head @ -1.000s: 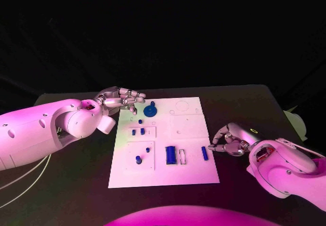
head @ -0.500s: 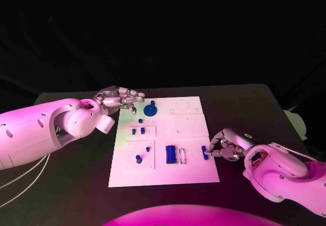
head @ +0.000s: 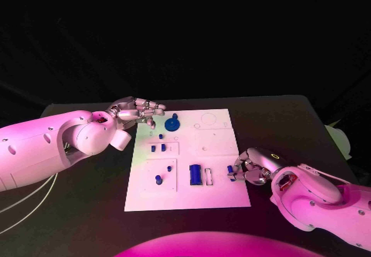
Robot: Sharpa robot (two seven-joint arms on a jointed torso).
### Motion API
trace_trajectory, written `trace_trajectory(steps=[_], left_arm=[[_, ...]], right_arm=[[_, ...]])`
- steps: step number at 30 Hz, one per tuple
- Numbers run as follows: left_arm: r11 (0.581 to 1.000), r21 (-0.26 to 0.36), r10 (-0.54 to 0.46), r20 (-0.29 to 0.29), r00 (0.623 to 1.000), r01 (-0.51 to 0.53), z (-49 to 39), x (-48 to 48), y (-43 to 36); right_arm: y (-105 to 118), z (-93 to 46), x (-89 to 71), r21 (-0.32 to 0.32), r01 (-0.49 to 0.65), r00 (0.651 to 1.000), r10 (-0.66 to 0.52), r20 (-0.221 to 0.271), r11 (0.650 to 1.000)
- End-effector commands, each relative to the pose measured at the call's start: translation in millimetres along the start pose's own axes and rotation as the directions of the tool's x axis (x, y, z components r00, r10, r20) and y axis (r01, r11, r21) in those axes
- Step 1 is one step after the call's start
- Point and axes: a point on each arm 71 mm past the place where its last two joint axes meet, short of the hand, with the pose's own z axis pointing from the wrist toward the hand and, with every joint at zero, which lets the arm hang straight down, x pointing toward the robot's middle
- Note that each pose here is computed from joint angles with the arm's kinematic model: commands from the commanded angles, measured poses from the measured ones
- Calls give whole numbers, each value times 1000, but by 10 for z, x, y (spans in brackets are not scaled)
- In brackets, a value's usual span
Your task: Assemble the parts on the task board
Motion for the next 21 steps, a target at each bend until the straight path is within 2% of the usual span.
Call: trace_trajectory(steps=[1,11,21], left_arm=[[1000,3,1,-14,1000,-1,3,24,-7],[1000,1,1,-15,1000,-1,-7,19,-6],[1000,-1,1,-14,1000,-1,-18,10,-5]], right_arm=[[19,13,29,-19,45,999,-45,-14,999],[-2,94,88,-44,178,984,-179,-21,983],[42,123,126,-61,211,977,-213,-23,976]])
